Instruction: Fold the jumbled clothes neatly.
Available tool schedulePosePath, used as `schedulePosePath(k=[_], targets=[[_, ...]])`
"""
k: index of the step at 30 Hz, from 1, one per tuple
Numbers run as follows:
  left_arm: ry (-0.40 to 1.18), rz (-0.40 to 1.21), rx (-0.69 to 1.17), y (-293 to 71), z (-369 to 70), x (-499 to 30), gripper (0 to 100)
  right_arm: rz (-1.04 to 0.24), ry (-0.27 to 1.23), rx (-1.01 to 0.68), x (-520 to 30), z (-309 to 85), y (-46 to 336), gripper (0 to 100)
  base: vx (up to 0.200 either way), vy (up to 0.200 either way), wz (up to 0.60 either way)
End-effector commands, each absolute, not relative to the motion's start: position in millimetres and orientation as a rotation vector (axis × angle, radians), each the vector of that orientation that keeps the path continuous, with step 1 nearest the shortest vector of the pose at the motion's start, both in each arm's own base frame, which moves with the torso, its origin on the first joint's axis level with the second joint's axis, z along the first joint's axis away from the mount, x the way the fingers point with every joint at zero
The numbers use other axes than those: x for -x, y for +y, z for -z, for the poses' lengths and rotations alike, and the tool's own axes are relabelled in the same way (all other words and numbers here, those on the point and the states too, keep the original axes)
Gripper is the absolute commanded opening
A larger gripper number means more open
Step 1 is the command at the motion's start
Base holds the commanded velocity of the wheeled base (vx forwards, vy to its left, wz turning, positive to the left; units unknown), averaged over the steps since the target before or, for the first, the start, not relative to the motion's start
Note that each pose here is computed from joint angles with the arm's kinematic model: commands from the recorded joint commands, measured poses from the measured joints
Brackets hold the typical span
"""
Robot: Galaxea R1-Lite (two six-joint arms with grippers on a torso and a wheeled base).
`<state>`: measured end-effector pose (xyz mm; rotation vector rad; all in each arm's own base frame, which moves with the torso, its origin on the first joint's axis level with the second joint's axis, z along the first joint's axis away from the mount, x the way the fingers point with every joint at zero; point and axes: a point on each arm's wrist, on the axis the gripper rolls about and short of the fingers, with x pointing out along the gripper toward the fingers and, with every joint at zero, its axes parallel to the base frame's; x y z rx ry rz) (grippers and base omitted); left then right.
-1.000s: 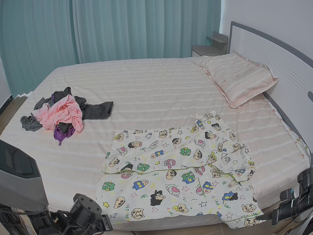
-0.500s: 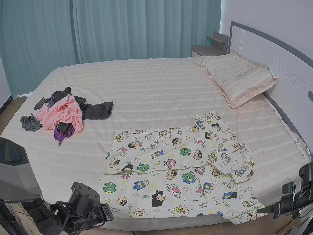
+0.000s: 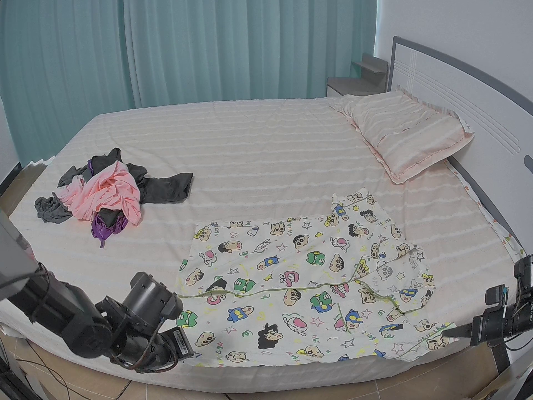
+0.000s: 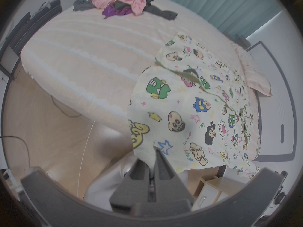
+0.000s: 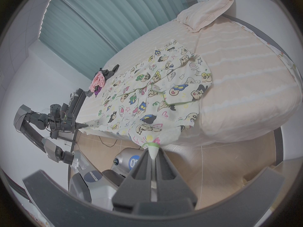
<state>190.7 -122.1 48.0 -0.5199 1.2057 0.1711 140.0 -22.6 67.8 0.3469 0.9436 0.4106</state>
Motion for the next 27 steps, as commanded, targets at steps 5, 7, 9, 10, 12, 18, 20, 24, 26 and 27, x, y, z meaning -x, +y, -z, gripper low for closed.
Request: schedulePosePath(k=[5,7,9,10,12,18,20,24,26,27], targets=[[1.303,-0.143,0.651,-125,-75,-221,0,-0.397,0.933,-0.372,-165,-72,-29,0,0.0,0.0,0.0],[1.312,-0.17,0.654,-122,-70,-226,0,-0.396,0.932,-0.373,-168,-73,-30,0,0.0,0.0,0.0],[1.313,-0.191,0.664,-120,-66,-233,0,-0.396,0.937,-0.375,-170,-72,-30,0,0.0,0.0,0.0],[1.31,-0.208,0.675,-118,-64,-238,0,-0.395,0.94,-0.376,-173,-71,-31,0,0.0,0.0,0.0],[1.3,-0.219,0.694,-115,-64,-244,0,-0.394,0.946,-0.38,-176,-70,-32,0,0.0,0.0,0.0],[1.273,-0.215,0.759,-106,-71,-259,0,-0.392,0.952,-0.383,-188,-68,-35,0,0.0,0.0,0.0],[1.264,-0.219,0.78,-102,-72,-263,0,-0.393,0.951,-0.384,-193,-68,-36,0,0.0,0.0,0.0],[1.257,-0.229,0.807,-98,-71,-274,0,-0.393,0.951,-0.384,-203,-66,-39,0,0.0,0.0,0.0],[1.255,-0.233,0.81,-97,-70,-276,0,-0.392,0.949,-0.384,-205,-67,-39,0,0.0,0.0,0.0],[1.256,-0.242,0.814,-96,-68,-279,0,-0.392,0.945,-0.383,-209,-67,-40,0,0.0,0.0,0.0]])
